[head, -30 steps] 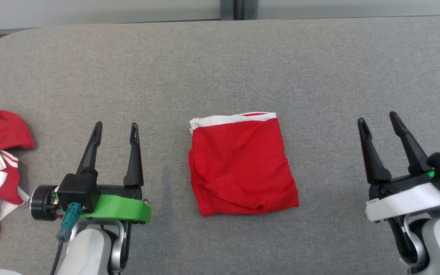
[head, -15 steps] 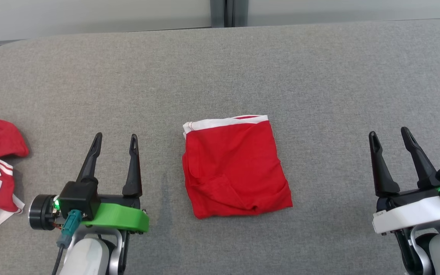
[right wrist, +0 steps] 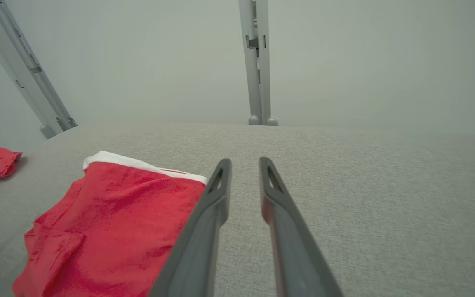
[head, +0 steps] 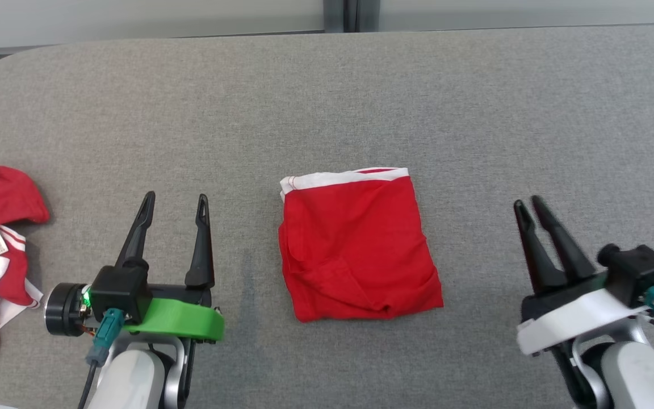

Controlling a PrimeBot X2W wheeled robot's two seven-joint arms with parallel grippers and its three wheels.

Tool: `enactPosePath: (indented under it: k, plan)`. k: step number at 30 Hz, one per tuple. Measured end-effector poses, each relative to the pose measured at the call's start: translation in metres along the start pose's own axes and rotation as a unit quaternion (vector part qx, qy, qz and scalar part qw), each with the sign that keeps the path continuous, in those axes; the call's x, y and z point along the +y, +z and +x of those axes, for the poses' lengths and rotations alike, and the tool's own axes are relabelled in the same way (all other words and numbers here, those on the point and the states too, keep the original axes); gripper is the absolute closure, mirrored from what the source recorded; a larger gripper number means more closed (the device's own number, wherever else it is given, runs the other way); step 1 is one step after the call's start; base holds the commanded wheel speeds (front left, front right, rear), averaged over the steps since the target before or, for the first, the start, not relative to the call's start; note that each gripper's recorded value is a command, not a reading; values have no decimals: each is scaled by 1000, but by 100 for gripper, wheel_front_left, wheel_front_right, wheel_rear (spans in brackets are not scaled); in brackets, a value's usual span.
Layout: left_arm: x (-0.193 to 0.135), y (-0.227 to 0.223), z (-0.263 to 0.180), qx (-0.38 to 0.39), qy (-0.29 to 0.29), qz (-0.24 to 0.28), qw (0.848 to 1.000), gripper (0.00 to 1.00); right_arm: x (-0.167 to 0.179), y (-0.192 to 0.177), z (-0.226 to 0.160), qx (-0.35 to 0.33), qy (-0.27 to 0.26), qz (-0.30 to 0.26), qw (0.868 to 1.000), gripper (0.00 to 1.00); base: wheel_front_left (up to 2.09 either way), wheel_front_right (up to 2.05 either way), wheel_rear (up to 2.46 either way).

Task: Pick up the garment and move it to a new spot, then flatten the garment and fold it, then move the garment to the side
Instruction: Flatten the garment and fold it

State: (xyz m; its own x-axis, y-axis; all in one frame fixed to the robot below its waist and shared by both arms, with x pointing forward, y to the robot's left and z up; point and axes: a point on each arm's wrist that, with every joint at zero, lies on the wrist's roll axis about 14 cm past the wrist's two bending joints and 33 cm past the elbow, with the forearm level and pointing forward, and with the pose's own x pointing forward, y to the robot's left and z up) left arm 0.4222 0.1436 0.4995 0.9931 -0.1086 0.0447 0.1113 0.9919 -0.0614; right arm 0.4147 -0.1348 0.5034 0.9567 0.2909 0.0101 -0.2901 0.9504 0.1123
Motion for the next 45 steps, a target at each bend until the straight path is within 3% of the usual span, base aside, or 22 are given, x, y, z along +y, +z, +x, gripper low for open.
enactPosePath:
  k: [6, 15, 31, 35, 40, 41, 42, 43, 44, 45]
  plan:
    - [6, 1, 3, -6, 8, 0, 1000, 0, 64, -40, 17, 62, 102, 34, 992, 100, 0, 0, 0]
    - [18, -3, 0, -2, 32, -3, 999, 0, 130, -98, 17, 156, 201, 74, 964, 100, 0, 0, 0]
    - [25, -3, -6, -2, 44, -2, 999, 0, 187, -106, -8, 183, 313, 76, 929, 100, 0, 0, 0]
    - [24, 1, -7, -7, 43, -1, 999, 0, 191, -94, -7, 159, 319, 78, 931, 100, 0, 0, 0]
    - [25, 0, -14, -5, 44, 2, 999, 0, 173, -57, 13, 85, 287, 82, 951, 100, 0, 0, 0]
    - [25, 1, -15, -5, 44, 3, 999, 0, 166, -47, 18, 67, 275, 80, 956, 93, 0, 0, 0]
    - [25, 1, -16, -5, 43, 3, 999, 0, 159, -39, 21, 52, 262, 76, 961, 70, 0, 0, 0]
    - [25, 1, -17, -5, 43, 4, 999, 0, 152, -32, 23, 39, 252, 73, 964, 9, 0, 0, 0]
    - [26, 1, -19, -5, 44, 6, 999, 0, 142, -25, 26, 26, 236, 69, 969, 0, 0, 0, 0]
    - [26, 1, -21, -4, 44, 7, 999, 0, 133, -17, 27, 10, 221, 65, 973, 0, 0, 0, 0]
